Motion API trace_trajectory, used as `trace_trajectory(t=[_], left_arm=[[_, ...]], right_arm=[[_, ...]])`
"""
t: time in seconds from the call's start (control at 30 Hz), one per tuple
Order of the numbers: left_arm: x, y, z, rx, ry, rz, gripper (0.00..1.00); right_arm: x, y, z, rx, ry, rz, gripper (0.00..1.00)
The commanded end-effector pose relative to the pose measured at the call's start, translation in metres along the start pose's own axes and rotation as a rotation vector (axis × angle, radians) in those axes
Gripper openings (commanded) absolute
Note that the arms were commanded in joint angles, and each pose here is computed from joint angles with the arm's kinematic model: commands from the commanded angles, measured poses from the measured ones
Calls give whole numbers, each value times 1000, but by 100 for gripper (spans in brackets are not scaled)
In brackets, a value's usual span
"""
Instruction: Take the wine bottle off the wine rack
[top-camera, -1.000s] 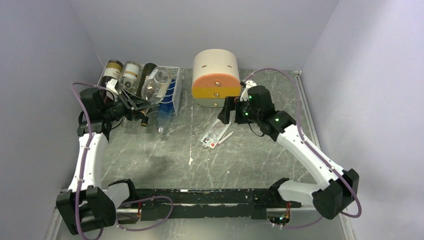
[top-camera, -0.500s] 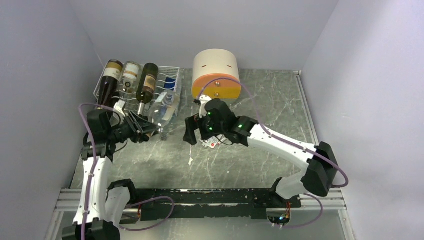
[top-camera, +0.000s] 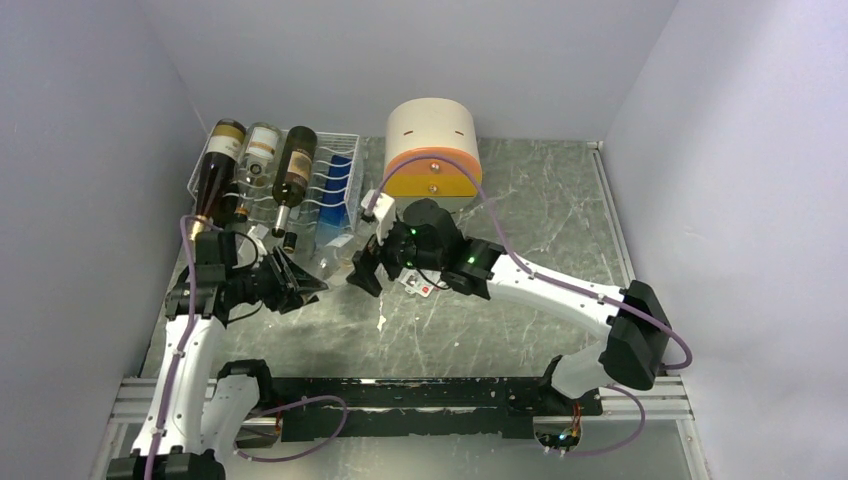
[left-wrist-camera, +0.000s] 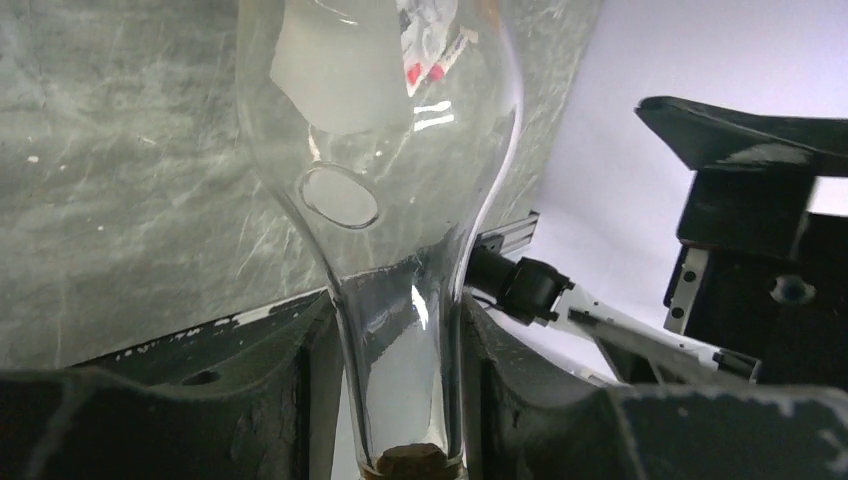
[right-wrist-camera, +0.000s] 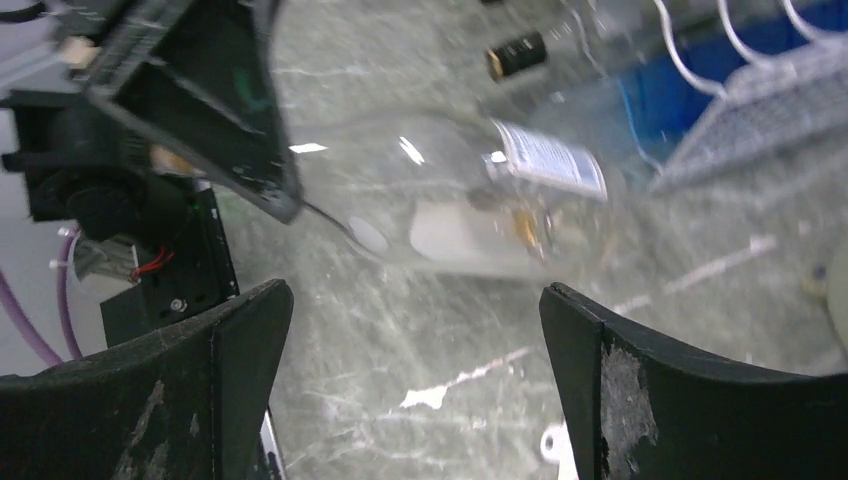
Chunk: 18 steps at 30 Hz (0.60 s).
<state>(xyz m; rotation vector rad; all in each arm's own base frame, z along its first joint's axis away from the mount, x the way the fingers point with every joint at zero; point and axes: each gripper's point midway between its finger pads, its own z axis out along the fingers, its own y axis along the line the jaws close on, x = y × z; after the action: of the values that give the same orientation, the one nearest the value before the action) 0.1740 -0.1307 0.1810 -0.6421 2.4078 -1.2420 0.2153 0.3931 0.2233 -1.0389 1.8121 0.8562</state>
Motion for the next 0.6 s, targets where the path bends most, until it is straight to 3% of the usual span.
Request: trace_trajectory(t=[0.0,0.1,0.3,0.57], left_arm=[[-7,-49,-16,117,-21,231,7],[0,-44,-11,60,37,222,7],[2,-40,-5,-66,106,291,7],[8,-48,9,-155,188,363,7]], right_arm=[[-39,45,9,-214,-225,-303,100],[-40,70,17,-296,-289,-412,100],[-23,101,42,-394,-277,-545,98],[-7,96,60,-336,-349,-574,97]])
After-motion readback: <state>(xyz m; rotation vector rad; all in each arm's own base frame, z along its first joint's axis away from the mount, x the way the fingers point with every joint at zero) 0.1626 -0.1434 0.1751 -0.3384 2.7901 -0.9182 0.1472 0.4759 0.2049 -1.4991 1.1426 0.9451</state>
